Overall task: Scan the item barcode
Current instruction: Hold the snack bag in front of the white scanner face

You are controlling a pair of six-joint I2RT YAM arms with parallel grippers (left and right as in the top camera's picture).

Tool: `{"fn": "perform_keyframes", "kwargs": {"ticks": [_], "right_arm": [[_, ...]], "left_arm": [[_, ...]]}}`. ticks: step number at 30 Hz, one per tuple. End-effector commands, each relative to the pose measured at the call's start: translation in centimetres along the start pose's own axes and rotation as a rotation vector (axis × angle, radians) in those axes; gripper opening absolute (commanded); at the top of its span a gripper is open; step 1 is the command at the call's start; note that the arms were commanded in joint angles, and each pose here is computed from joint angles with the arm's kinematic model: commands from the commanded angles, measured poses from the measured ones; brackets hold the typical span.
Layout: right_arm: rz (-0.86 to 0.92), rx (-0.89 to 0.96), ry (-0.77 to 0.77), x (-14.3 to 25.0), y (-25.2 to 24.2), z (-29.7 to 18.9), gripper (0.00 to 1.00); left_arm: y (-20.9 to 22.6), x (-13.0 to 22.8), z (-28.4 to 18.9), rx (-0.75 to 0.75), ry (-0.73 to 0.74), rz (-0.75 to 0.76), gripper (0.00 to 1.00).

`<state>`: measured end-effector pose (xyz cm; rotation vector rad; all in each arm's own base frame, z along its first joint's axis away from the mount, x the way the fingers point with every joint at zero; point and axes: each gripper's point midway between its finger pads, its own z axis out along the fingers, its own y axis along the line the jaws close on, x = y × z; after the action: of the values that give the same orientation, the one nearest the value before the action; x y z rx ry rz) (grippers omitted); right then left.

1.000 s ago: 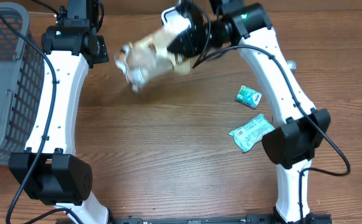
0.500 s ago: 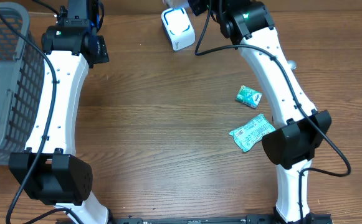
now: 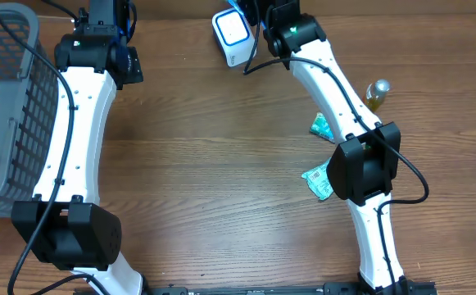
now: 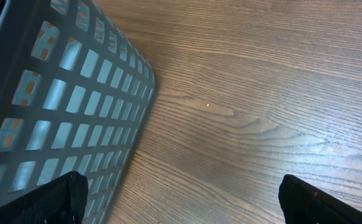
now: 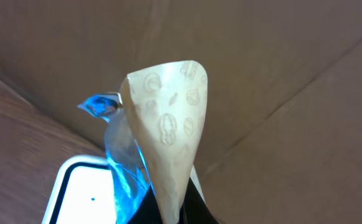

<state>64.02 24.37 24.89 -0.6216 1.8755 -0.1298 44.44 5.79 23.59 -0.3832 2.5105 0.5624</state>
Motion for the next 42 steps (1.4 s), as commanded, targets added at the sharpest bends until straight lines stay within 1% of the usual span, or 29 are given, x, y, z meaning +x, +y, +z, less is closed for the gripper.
{"fn": "perform_keyframes", "kwargs": {"ticks": [1, 12, 18, 24, 35, 38, 42], "right_arm": [[-0.018, -0.012, -0.001, -0.8, 1.6, -0.6, 0.04], [-0.059, -0.115, 0.086, 0.7, 6.3, -1.5, 0.04], [0.096, -0.135, 0.151, 2.0, 7.0, -1.7, 0.04], [0.222, -0.266, 0.174, 2.3, 9.4, -2.3, 0.04], [0.309, -0.276, 0.135, 1.0, 9.5, -2.2, 0.04], [0.344, -0.328, 0.108, 0.1, 10.3, -2.4, 0.04], [0.366, -0.33, 0.112, 0.1, 10.3, -2.4, 0.04]], "left_arm": [[0.4, -0.8, -1.1, -0.003, -0.035, -0.005, 1.0], [0.4, -0.8, -1.1, -0.003, -0.035, -0.005, 1.0], [0.4, -0.8, -1.2, -0.002, -0.035, -0.005, 1.0], [0.4, -0.8, -1.1, -0.003, -0.035, -0.005, 1.0], [0.4, -0.8, -1.1, -0.003, -0.035, -0.005, 0.99], [0.4, -0.8, -1.1, -0.003, -0.035, -0.005, 1.0], [0.4, -0.8, -1.1, -0.003, -0.035, -0.005, 0.99]]}}
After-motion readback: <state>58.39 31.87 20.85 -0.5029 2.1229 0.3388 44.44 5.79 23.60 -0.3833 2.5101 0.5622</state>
